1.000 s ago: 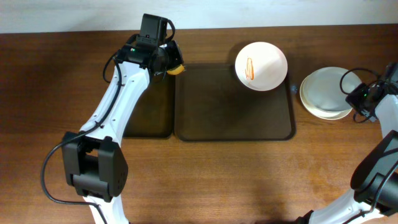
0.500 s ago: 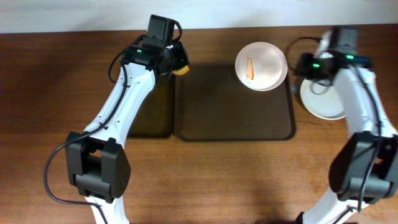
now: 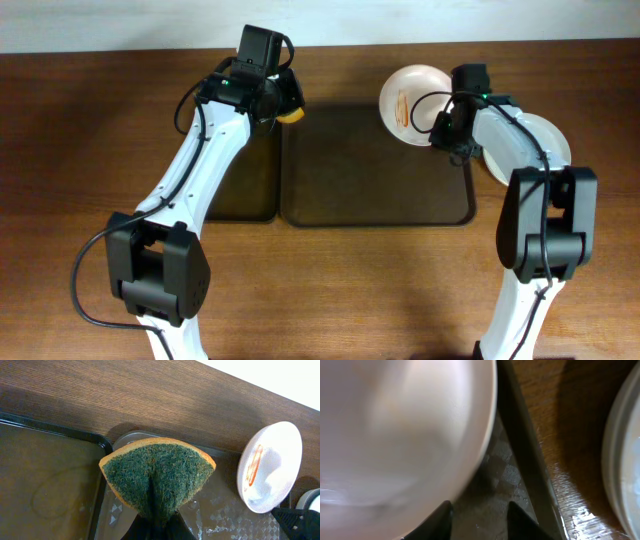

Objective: Clean dirty plates on tray and stack at the side
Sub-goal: 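Grasp the last sauce-smeared plate with the right gripper and pull it onto the brown tray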

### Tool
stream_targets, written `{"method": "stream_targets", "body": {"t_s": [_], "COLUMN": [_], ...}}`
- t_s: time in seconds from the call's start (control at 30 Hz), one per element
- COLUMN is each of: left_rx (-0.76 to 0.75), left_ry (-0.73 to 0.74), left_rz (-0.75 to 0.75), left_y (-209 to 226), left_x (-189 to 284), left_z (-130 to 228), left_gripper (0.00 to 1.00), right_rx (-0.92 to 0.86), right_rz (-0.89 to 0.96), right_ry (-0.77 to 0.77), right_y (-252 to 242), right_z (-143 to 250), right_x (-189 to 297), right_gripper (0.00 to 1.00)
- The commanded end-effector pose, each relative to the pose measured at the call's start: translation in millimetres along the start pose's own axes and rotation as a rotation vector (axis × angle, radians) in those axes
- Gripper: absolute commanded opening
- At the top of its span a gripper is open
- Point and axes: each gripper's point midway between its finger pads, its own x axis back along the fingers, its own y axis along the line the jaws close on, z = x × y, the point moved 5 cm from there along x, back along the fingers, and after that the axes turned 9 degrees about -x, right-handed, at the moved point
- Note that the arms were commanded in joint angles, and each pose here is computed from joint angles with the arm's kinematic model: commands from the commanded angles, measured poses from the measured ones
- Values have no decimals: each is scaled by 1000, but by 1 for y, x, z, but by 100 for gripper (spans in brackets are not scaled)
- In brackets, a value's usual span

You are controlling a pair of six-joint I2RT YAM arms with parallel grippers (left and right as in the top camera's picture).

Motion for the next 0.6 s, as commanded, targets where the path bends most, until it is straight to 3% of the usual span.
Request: {"method": "stream_targets", "body": {"t_s": [0.0, 0.03, 0.1, 0.2, 0.3, 0.37, 0.43, 0.57], "left_rx": [-6, -7, -7, -7, -7, -7, -7, -7], "left_ry": [-35, -36, -37, -37, -37, -37, -35, -22], "left_rz": [8, 7, 7, 7, 7, 7, 6, 1], "left_y": [-7, -7, -7, -7, -7, -7, -7, -6], "left_x": [15, 15, 15, 15, 15, 15, 14, 8], "left_z": [-6, -6, -6, -6, -6, -6, -6, -3], "left_gripper": [0, 0, 0, 0, 0, 0, 0, 0], "right_rx": [8, 17, 60, 88, 85, 83, 81, -26], "right_rz": [36, 31, 23, -9, -56, -78, -95, -18], "right_ry": [97, 140, 175, 136, 63, 30, 2, -88], "right_y": [-3, -1, 4, 18, 29, 35, 39, 33], "right_z": [19, 28, 38, 36, 17, 8, 2, -12], "right_x": [-21, -17, -5, 20, 44, 50, 50, 32], "right_gripper": [18, 12, 9, 9, 26, 29, 43, 46]}}
